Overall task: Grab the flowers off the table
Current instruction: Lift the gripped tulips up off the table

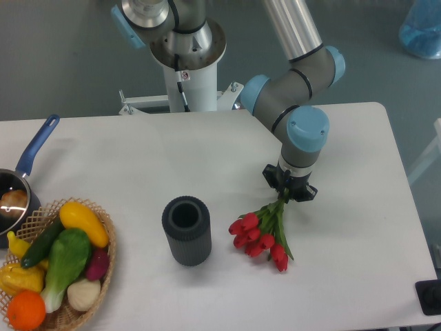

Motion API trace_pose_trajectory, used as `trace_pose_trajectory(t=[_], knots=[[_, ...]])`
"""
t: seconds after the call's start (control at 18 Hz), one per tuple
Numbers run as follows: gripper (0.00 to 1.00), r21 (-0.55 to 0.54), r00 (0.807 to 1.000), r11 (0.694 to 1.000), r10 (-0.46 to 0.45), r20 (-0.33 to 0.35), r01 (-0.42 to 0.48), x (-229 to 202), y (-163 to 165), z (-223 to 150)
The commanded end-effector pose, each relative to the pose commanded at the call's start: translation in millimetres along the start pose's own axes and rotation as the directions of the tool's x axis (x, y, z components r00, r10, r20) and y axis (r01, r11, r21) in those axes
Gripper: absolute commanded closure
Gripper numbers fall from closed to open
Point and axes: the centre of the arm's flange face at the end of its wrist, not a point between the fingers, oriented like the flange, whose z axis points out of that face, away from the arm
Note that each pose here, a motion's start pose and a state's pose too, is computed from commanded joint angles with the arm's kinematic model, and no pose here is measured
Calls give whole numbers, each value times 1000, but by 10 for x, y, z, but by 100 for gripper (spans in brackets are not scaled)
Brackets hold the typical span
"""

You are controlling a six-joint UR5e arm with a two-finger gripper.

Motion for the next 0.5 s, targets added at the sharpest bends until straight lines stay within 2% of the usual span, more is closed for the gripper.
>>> trace_pose_trajectory(t=[0.5], knots=[[79,127,998,991,-46,50,39,-301,-91,-443]])
